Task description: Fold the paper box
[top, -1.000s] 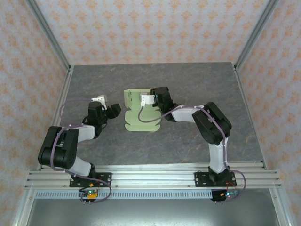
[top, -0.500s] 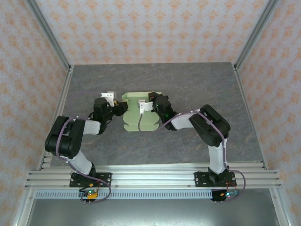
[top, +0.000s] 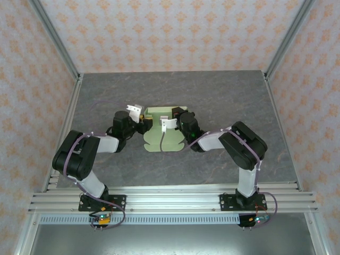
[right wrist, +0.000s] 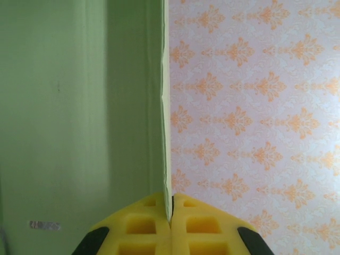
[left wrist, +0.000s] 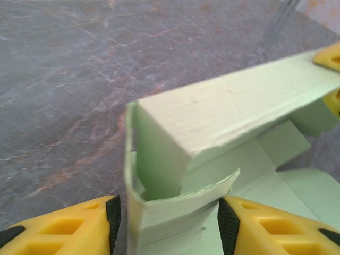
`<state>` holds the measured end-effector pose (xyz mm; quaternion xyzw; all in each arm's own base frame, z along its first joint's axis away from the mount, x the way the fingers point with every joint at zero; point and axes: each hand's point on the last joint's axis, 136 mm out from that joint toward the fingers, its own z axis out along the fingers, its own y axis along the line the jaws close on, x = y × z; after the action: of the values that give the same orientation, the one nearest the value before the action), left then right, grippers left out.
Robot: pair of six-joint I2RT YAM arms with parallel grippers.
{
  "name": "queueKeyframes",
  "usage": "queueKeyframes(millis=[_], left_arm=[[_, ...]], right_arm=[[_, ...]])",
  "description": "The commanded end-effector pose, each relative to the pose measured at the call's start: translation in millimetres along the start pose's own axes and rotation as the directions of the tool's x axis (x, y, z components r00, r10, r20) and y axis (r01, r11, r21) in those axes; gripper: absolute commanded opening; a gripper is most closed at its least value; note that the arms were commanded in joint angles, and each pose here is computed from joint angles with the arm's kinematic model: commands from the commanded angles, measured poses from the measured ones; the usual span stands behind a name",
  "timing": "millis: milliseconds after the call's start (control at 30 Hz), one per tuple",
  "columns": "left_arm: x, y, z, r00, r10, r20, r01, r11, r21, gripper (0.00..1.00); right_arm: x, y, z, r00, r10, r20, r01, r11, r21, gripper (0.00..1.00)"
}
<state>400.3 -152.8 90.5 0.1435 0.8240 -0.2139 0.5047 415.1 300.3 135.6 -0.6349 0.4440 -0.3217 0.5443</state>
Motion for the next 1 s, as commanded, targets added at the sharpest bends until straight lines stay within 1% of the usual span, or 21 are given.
queueKeyframes(millis=[0, 133, 267, 400, 533, 733, 767, 867, 967], left_arm=[[-8, -4, -4, 0.997, 0.082, 0.016, -0.081, 0.996, -0.036, 0.52], [-6, -9, -4, 0.994, 0.103, 0.031, -0.100, 0.991, -0.085, 0.45], [-2, -13, 2, 0.993, 0.118, 0.022, -0.115, 0.989, -0.094, 0.39], [0, -17, 7, 0.992, 0.121, 0.021, -0.119, 0.988, -0.096, 0.36], [1, -13, 7, 0.993, 0.118, 0.023, -0.115, 0.985, -0.131, 0.32], [-2, -22, 16, 0.992, 0.125, 0.022, -0.121, 0.984, -0.131, 0.30], [-1, -24, 18, 0.991, 0.131, 0.021, -0.127, 0.984, -0.126, 0.31], [2, -29, 20, 0.990, 0.141, 0.027, -0.137, 0.982, -0.127, 0.39], [4, -24, 21, 0.990, 0.139, 0.021, -0.134, 0.978, -0.157, 0.38]], right_arm=[[-5, -14, -10, 0.999, 0.040, 0.006, -0.041, 0.998, 0.048, 0.02], [-8, -6, -17, 0.999, 0.036, 0.001, -0.036, 0.998, 0.047, 0.01], [-8, 6, -20, 0.999, 0.034, -0.013, -0.034, 0.999, 0.035, 0.01], [-4, 18, -22, 0.999, 0.015, -0.032, -0.014, 1.000, 0.020, 0.01], [-2, 17, -24, 0.999, 0.005, -0.045, -0.004, 1.000, 0.029, 0.01], [-10, 16, -30, 0.999, 0.008, -0.039, -0.007, 0.999, 0.037, 0.01], [-14, 17, -30, 0.999, 0.007, -0.036, -0.006, 0.999, 0.036, 0.01], [-18, 19, -33, 0.999, 0.016, -0.035, -0.015, 0.999, 0.038, 0.01], [-21, 20, -38, 0.999, 0.024, -0.035, -0.022, 0.999, 0.042, 0.01]])
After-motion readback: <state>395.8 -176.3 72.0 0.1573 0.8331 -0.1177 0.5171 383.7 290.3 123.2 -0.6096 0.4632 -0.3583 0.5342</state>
